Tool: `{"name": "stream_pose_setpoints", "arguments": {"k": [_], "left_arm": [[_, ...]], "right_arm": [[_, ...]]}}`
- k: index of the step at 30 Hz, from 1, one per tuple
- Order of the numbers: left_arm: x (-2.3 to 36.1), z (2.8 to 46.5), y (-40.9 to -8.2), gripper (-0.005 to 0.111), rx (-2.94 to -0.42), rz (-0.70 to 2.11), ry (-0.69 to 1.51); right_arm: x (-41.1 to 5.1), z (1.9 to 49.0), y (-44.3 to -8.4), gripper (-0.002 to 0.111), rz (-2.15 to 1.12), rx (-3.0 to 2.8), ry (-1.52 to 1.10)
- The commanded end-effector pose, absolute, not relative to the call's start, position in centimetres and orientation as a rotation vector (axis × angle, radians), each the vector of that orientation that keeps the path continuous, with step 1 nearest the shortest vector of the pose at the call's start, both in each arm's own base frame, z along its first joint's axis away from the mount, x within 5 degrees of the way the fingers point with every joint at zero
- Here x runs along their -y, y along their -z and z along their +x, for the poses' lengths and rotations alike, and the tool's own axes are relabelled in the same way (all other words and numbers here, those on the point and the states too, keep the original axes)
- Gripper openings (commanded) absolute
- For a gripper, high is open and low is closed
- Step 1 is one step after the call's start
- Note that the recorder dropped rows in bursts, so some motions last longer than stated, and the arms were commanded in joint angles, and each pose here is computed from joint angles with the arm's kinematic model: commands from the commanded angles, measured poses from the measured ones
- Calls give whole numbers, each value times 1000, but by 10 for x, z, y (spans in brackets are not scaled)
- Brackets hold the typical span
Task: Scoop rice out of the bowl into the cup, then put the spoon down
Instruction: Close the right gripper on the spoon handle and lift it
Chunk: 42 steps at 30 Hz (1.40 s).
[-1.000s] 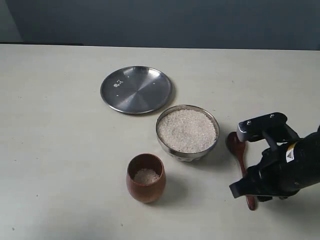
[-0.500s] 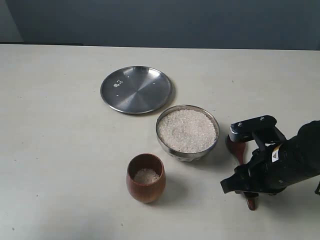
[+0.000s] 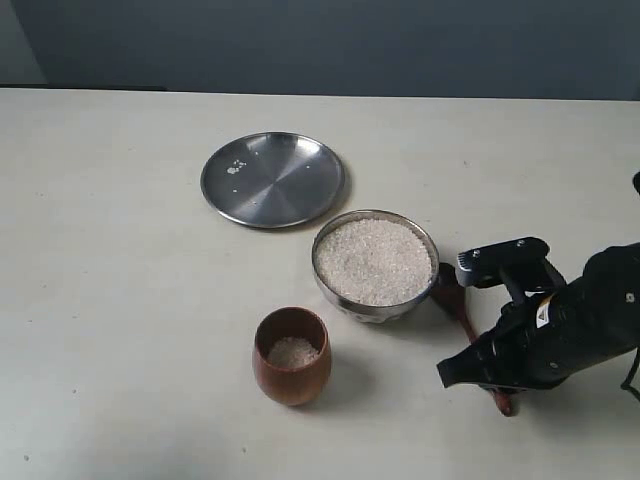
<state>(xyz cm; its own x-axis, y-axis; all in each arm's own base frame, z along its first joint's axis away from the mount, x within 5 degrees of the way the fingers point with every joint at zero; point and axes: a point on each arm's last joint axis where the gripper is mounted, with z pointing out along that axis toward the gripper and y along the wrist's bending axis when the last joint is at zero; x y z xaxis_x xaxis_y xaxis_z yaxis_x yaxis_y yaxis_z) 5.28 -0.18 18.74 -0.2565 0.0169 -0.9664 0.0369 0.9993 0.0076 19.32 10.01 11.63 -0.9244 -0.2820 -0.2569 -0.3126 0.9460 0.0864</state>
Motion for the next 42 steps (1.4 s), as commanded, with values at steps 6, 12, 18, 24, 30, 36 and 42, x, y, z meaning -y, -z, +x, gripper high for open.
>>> {"name": "stream_pose_setpoints", "arguments": {"k": [6,12,18,24,30,36,42], "left_arm": [[2,53,-187,0,-1818,36,17],[2,53,-187,0,-1818,36,17],[2,53,-187,0,-1818,36,17],[2,53,-187,0,-1818,36,17],[1,53,-188,0,-1808,69,-22],[-4,55,-202,0,-1639,288,-310],[6,54,-227,0,-1326,422,-388]], "right_arm": [[-95,200,-140,-1,-250,-2723,-161],[-85,197,-169,-1,-366,-2593,-56],[-82,205,-216,-1,-398,-2528,52],[-78,211,-243,-1,-547,-2548,202],[-85,212,-250,-1,-603,-2541,172],[-102,202,-248,-1,-753,-2531,114],[-114,197,-246,-1,-829,-2512,103]]}}
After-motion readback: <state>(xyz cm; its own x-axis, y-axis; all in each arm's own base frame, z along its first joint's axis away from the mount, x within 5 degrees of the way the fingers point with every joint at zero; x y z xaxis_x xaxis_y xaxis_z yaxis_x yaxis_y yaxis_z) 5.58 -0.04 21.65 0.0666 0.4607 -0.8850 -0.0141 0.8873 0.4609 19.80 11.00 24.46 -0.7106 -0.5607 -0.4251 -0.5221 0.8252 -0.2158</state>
